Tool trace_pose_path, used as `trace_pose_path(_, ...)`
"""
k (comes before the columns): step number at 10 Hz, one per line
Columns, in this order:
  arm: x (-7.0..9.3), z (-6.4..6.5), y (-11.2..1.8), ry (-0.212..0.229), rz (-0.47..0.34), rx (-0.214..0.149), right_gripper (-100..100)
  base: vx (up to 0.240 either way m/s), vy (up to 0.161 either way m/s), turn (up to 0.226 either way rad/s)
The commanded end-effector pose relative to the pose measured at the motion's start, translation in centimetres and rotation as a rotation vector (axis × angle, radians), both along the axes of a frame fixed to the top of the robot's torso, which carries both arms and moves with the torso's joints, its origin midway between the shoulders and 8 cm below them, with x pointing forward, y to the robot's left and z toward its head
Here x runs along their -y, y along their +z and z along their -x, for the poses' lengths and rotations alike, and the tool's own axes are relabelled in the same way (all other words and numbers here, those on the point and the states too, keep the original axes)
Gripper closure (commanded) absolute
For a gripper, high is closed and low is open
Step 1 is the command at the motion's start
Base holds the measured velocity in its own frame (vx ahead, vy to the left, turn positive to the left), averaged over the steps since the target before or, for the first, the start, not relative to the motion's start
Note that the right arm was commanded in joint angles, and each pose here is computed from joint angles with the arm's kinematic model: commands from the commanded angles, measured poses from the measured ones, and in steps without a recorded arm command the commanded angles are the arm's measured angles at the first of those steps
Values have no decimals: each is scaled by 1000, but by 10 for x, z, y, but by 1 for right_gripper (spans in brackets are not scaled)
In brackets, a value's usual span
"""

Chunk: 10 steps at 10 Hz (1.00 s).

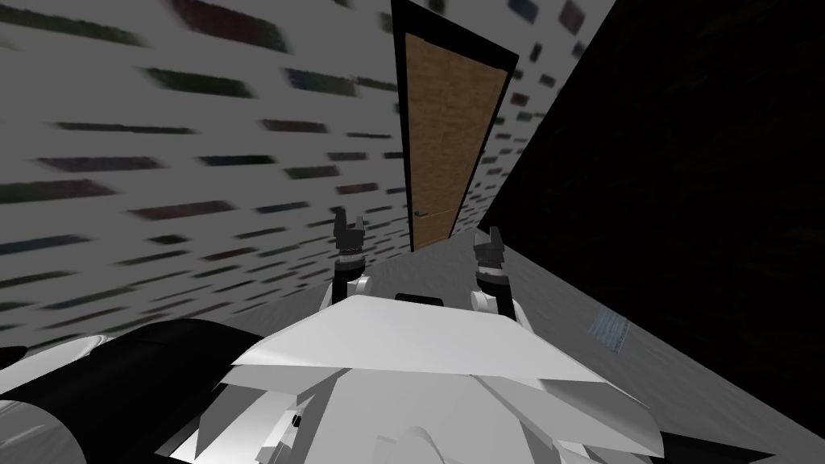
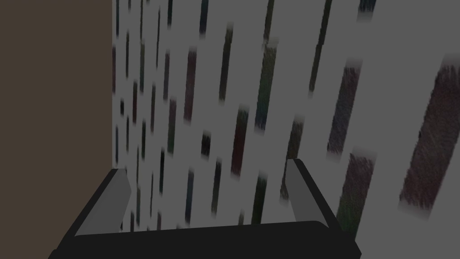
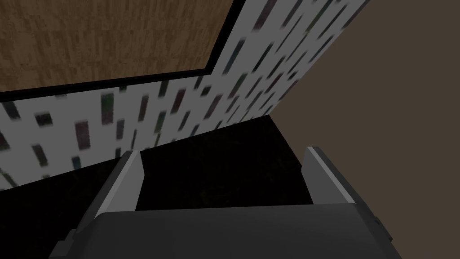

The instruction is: Pull the door open

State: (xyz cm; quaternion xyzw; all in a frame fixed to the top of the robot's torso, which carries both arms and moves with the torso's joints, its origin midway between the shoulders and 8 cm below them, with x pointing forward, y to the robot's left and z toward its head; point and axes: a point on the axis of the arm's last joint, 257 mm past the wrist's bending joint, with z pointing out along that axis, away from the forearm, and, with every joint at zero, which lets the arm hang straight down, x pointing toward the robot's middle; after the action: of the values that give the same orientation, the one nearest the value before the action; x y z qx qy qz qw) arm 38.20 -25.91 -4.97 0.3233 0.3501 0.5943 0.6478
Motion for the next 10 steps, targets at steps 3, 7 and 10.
trace_pose_path(3, -2, -13, -24, 19, -8, -32, -100, 66, 4, 52)
trace_pose_path(7, -5, -27, -52, 41, -16, -72, -100, 71, 4, 69)
trace_pose_path(10, -7, -39, -77, 63, -24, -105, -100, 109, 1, 118)
